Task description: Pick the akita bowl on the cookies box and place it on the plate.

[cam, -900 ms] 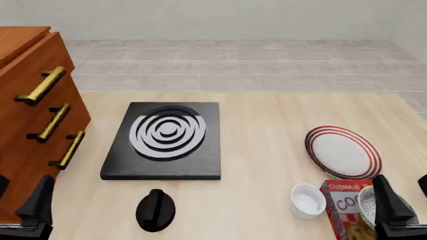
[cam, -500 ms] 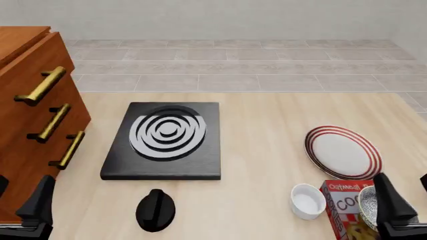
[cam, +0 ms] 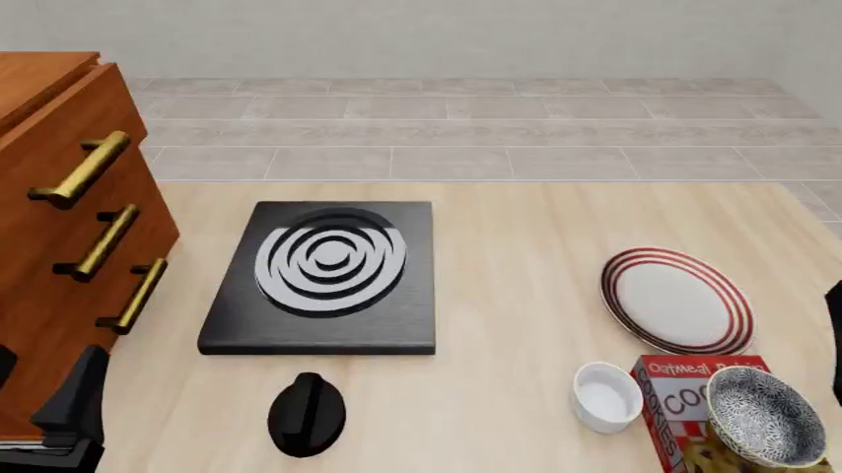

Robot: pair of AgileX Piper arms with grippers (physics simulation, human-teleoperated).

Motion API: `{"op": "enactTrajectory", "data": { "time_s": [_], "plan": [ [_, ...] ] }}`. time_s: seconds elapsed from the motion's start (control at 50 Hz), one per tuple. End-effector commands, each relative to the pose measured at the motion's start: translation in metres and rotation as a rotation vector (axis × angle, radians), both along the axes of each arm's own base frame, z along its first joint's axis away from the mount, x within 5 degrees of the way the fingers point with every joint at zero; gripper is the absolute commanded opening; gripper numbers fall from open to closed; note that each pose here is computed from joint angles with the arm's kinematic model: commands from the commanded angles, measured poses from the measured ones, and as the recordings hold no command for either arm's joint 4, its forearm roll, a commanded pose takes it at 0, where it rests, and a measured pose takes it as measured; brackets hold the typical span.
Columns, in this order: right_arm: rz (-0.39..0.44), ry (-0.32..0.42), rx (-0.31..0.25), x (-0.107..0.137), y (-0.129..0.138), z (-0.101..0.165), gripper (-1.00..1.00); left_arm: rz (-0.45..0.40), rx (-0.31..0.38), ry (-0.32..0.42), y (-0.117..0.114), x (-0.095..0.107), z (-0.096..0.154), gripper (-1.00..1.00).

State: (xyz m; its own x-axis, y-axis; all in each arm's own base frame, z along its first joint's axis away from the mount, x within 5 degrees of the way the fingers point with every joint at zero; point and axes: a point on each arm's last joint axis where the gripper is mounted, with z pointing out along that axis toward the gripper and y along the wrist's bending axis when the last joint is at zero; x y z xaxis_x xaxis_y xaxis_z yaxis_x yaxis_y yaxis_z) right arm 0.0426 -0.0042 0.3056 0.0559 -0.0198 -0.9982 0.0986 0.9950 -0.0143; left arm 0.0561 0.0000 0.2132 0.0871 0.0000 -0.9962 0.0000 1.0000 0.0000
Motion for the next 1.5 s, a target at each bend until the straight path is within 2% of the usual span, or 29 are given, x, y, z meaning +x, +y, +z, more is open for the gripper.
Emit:
{"op": "enactTrajectory", "data": {
  "time_s": [0.02,0.04,0.1,0.16,0.2,0.22,0.28,0.38,0.48,0.56,0.6,0.64,0.7,0.82,0.9,0.94,1.06,1.18,1.5],
  "plan": [
    [-0.119,0.148,-0.048,0.012,-0.008,0.044,1.00,0.000,0.000,0.000,0.000,0.000,0.000,1.00],
    [-0.113,0.144,-0.085,0.007,-0.006,0.048,1.00,0.000,0.000,0.000,0.000,0.000,0.000,1.00],
    [-0.122,0.155,-0.084,0.005,-0.007,0.053,1.00,0.000,0.000,0.000,0.000,0.000,0.000,1.00],
    [-0.123,0.182,-0.060,0.006,-0.007,0.058,1.00,0.000,0.000,0.000,0.000,0.000,0.000,1.00],
    [-0.133,0.192,-0.064,0.005,-0.007,0.061,1.00,0.000,0.000,0.000,0.000,0.000,0.000,1.00],
    [-0.134,0.213,-0.024,0.008,-0.008,0.061,1.00,0.000,0.000,0.000,0.000,0.000,0.000,1.00],
    [-0.137,0.228,-0.001,0.007,-0.008,0.065,1.00,0.000,0.000,0.000,0.000,0.000,0.000,1.00],
    [-0.183,0.245,-0.025,0.007,-0.010,0.070,1.00,0.000,0.000,0.000,0.000,0.000,0.000,1.00],
    [-0.216,0.278,-0.016,0.008,-0.013,0.069,1.00,0.000,0.000,0.000,0.000,0.000,0.000,1.00],
    [-0.240,0.305,-0.003,0.011,-0.015,0.064,1.00,0.000,0.000,0.000,0.000,0.000,0.000,1.00],
    [-0.252,0.319,0.038,0.013,-0.016,0.061,1.00,0.000,0.000,0.000,0.000,0.000,0.000,1.00],
    [-0.268,0.331,0.006,0.011,-0.017,0.059,1.00,0.000,0.000,0.000,0.000,0.000,0.000,1.00],
    [-0.283,0.352,-0.012,0.010,-0.018,0.055,1.00,0.000,0.000,0.000,0.000,0.000,0.000,1.00],
    [-0.303,0.381,0.010,0.009,-0.019,0.047,1.00,0.000,0.000,0.000,0.000,0.000,0.000,1.00],
    [-0.308,0.398,-0.004,0.009,-0.019,0.038,1.00,0.000,0.000,0.000,0.000,0.000,0.000,1.00],
    [-0.311,0.415,0.028,0.013,-0.021,0.033,1.00,0.000,0.000,0.000,0.000,0.000,0.000,1.00],
    [-0.328,0.431,0.008,0.014,-0.023,0.027,1.00,0.000,0.000,0.000,0.000,0.000,0.000,1.00],
    [-0.330,0.471,0.019,0.019,-0.026,0.012,1.00,0.000,0.000,0.000,0.000,0.000,0.000,1.00],
    [-0.331,0.544,0.097,0.034,-0.033,-0.029,1.00,0.000,0.000,0.000,0.000,0.000,0.000,1.00]
  ]
}}
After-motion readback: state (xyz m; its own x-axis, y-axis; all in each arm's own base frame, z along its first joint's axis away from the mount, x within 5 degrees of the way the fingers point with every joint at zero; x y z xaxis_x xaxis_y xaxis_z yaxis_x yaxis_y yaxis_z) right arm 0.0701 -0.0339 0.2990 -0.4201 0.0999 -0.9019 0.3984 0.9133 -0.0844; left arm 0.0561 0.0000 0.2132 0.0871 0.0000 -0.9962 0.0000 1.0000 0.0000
